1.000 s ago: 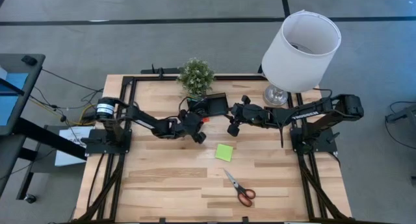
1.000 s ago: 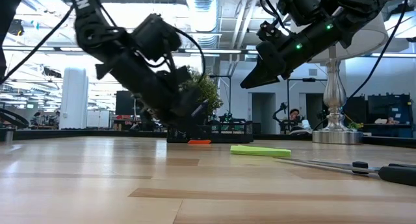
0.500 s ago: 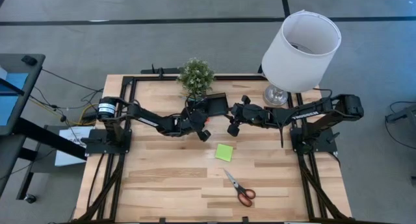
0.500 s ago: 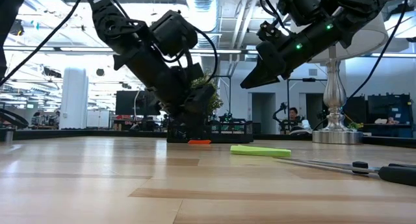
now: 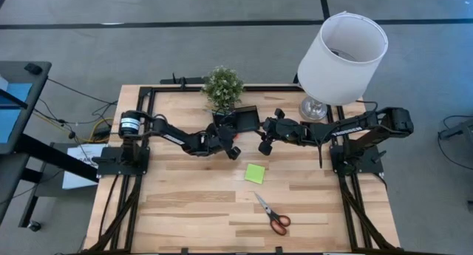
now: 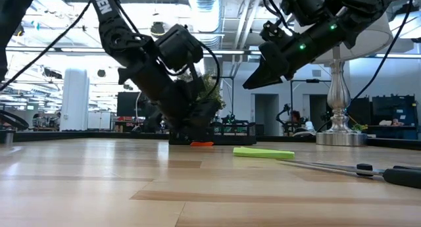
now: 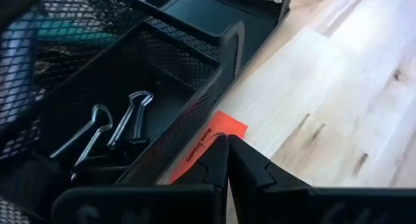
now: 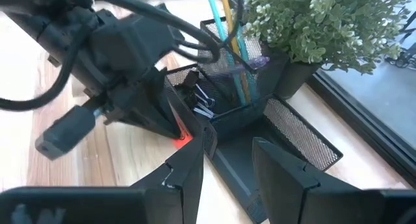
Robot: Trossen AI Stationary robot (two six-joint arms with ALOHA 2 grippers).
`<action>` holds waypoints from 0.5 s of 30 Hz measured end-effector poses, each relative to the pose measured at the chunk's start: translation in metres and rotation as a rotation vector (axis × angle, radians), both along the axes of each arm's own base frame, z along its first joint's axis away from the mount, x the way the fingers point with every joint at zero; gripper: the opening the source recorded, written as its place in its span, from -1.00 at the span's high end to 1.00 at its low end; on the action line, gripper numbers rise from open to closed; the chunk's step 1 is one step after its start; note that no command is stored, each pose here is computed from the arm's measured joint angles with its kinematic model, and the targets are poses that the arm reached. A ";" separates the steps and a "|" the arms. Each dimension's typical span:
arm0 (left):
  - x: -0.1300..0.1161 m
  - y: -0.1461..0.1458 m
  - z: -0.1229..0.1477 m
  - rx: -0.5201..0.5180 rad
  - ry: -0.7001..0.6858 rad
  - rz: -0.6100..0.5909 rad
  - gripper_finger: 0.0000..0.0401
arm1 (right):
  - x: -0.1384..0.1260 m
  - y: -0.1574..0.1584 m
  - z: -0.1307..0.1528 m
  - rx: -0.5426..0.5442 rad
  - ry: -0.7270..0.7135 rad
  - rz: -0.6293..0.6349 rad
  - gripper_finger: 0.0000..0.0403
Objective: Pick and place office supplies into organizer
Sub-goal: Put the orange eraser into the black organizer
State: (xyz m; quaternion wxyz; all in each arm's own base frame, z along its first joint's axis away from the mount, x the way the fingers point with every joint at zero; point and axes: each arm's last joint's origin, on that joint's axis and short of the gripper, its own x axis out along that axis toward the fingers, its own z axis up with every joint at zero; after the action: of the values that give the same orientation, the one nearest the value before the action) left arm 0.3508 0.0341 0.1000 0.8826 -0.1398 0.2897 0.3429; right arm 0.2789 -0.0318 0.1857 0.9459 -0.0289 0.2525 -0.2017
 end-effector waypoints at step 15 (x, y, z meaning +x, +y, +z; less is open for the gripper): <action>-0.001 -0.025 -0.010 -0.086 0.032 -0.076 1.00 | 0.000 0.000 0.000 0.000 0.005 0.000 0.37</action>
State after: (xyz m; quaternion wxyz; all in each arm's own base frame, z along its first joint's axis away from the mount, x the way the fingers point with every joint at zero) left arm 0.3501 0.0091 0.0896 0.8834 -0.1610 0.3234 0.2985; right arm 0.2786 -0.0318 0.1852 0.9454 -0.0293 0.2547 -0.2015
